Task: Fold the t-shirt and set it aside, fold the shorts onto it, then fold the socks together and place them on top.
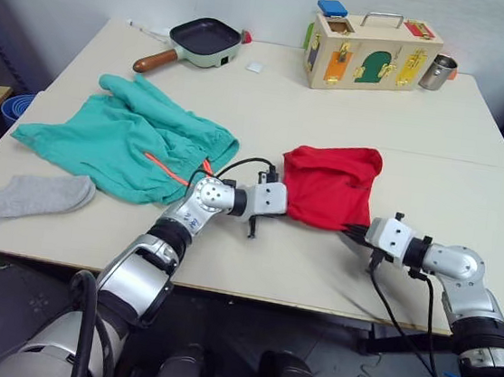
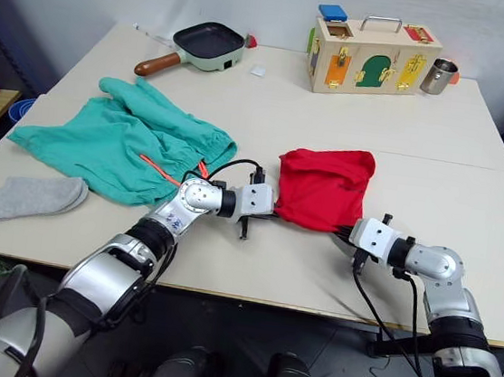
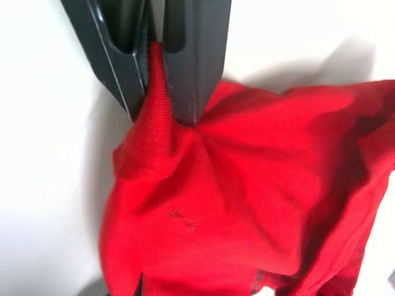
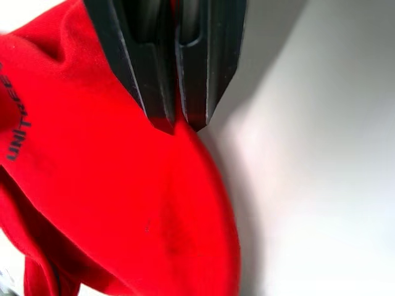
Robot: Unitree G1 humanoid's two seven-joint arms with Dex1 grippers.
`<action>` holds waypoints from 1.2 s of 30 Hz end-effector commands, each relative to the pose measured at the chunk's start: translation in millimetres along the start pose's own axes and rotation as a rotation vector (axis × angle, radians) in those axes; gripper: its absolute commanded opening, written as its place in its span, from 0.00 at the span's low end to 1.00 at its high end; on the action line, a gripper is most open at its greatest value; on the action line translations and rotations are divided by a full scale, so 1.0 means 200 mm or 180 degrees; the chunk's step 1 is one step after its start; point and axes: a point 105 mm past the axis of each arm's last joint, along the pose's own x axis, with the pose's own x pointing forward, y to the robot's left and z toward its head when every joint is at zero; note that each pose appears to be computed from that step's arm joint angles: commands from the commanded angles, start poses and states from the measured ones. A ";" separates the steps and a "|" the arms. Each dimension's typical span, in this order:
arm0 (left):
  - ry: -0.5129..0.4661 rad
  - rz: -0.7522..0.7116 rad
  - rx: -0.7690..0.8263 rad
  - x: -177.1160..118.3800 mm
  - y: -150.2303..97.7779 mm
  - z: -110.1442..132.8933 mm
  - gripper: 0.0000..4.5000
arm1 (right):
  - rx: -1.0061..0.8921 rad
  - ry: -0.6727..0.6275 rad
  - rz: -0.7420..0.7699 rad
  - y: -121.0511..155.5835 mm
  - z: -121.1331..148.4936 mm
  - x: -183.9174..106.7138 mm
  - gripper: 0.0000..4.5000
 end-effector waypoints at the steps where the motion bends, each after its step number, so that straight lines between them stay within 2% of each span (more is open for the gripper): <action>1: -0.0082 -0.0256 -0.0038 -0.09 -0.07 -0.01 0.01 | 0.0027 -0.0030 0.0047 -0.01 0.02 -0.08 0.00; 9: -0.0040 -0.0533 0.0090 -0.36 -0.21 0.01 0.01 | 0.0190 -0.0060 0.0404 0.16 0.10 -0.22 0.00; 15: 0.0026 -0.0632 0.0053 -0.44 -0.32 0.03 0.01 | 0.0424 -0.0132 0.0618 0.33 0.18 -0.23 0.00; 18: 0.0137 -0.0711 -0.0097 -0.47 -0.38 0.00 0.01 | 0.0640 -0.0202 0.0726 0.40 0.21 -0.23 0.00; 22: 0.0177 -0.0558 -0.0219 -0.50 -0.38 -0.02 0.01 | 0.0775 -0.0100 0.0767 0.45 0.19 -0.23 0.00; 25: 0.0186 -0.0565 -0.0307 -0.53 -0.39 -0.02 0.18 | 0.0926 -0.0127 0.0683 0.44 0.19 -0.23 0.16; 29: 0.0196 -0.0656 -0.0580 -0.61 -0.37 0.01 0.46 | 0.1184 -0.0059 0.1021 0.46 0.24 -0.28 0.46; 32: 0.0049 -0.0639 -0.0724 -0.68 -0.31 0.07 0.68 | 0.1233 -0.0120 0.1115 0.40 0.31 -0.33 0.70; 36: -0.0095 -0.0578 -0.0846 -0.71 -0.27 0.11 0.96 | 0.1373 -0.0174 0.1061 0.36 0.34 -0.35 0.70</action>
